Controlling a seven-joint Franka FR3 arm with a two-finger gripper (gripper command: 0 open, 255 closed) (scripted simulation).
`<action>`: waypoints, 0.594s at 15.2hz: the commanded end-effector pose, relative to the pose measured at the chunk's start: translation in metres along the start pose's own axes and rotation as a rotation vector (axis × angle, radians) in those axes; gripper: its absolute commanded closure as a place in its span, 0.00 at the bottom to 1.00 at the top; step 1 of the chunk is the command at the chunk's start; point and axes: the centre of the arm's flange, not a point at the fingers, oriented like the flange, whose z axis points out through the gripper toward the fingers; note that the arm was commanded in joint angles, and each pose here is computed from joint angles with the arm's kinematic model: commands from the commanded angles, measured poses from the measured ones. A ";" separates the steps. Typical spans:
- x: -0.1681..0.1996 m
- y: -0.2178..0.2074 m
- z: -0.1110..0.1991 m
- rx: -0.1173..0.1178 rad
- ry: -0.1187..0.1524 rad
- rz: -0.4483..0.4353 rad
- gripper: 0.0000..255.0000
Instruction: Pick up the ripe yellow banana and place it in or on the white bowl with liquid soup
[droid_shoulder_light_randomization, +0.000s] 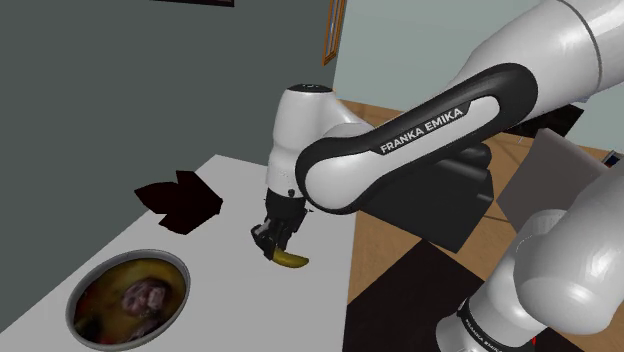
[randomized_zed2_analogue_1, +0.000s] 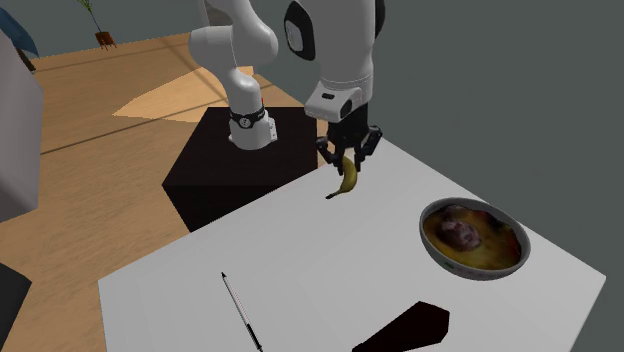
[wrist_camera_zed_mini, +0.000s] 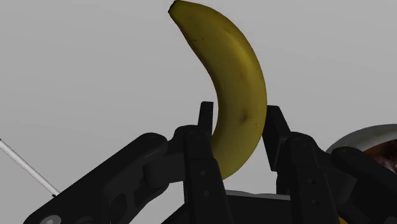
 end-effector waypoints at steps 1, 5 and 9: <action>0.000 -0.002 -0.010 0.000 -0.001 0.000 1.00; 0.001 -0.004 -0.026 0.000 -0.001 0.000 1.00; 0.029 -0.048 -0.022 0.000 -0.001 0.000 1.00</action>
